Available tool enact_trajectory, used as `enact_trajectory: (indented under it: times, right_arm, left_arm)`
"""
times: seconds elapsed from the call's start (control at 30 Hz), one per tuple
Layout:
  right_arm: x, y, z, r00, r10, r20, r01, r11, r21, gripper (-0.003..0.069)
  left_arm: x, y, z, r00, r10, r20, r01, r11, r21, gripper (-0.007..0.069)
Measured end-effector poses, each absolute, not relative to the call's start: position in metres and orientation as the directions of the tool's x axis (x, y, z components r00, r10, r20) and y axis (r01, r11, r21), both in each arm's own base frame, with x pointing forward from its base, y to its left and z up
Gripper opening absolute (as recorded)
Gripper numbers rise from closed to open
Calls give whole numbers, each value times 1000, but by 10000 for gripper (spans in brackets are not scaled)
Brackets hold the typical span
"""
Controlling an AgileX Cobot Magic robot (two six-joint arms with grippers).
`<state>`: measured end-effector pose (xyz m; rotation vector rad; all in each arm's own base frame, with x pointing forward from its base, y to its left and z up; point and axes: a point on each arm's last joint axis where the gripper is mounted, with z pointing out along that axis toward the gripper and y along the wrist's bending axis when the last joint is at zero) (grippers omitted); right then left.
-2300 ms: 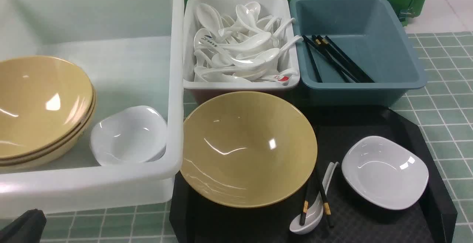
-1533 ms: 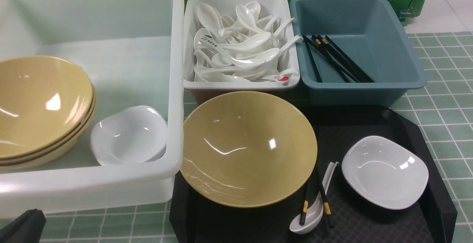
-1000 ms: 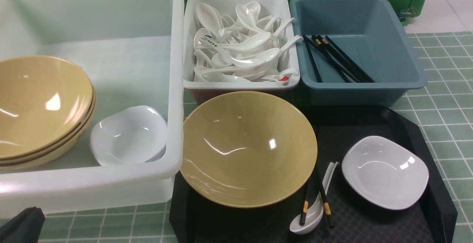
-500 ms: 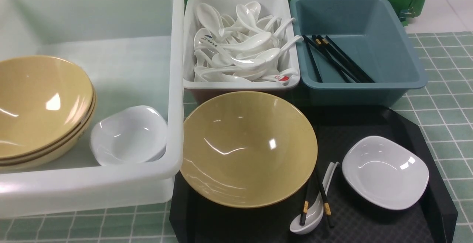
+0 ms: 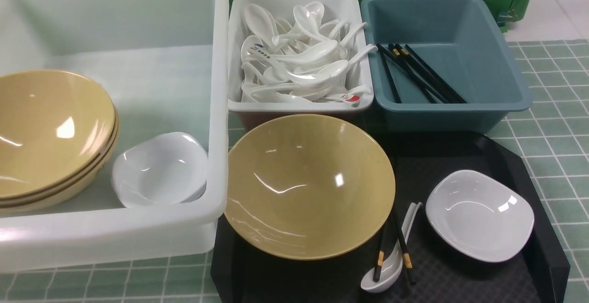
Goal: On blue table put chopsticks spoon bowls plates into blue grey white boxes.
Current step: 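Grasp the large bowl on the tray by its rim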
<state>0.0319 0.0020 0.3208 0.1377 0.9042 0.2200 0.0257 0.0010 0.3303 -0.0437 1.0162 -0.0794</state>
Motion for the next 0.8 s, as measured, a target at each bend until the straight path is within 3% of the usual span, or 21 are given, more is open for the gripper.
enact_trajectory:
  times: [0.07, 0.17, 0.27, 0.47, 0.5, 0.53, 0.67, 0.77, 0.8]
  right_arm:
    - [46, -1, 348, 513, 236, -825, -85, 971, 224, 237]
    - [72, -4, 358, 404, 230, -885, -39, 971, 235, 237]
    - [88, -6, 353, 336, 234, -912, -18, 970, 242, 237]
    - [129, -12, 329, 108, 253, -961, 55, 964, 260, 226]
    - [131, -12, 328, 92, 255, -963, 60, 964, 261, 224]
    - [138, -12, 319, -33, 253, -967, 95, 964, 249, 190]
    - [141, -4, 297, -377, 90, -922, 81, 995, 64, 61]
    - [137, 5, 285, -600, -15, -800, -2, 1000, -17, 36]
    - [137, 5, 284, -613, -21, -790, -9, 1000, -19, 36]
  left_arm:
    - [37, -1, 359, 394, -86, -915, 48, 996, -73, 2]
    - [64, -2, 376, 244, -83, -966, 45, 996, -74, 3]
    - [83, -2, 376, 176, -87, -981, 41, 996, -81, 3]
    - [139, -6, 357, -131, -202, -971, 26, 978, -207, 3]
    - [140, -6, 358, -132, -203, -970, 26, 978, -208, 3]
    - [148, -8, 357, -249, -192, -949, 28, 978, -205, 3]
    - [159, -17, 358, -499, -71, -863, 107, 984, -143, 4]
    - [168, -28, 363, -622, -17, -783, 215, 958, -191, 4]
    - [170, -28, 364, -621, -9, -784, 220, 958, -185, 4]
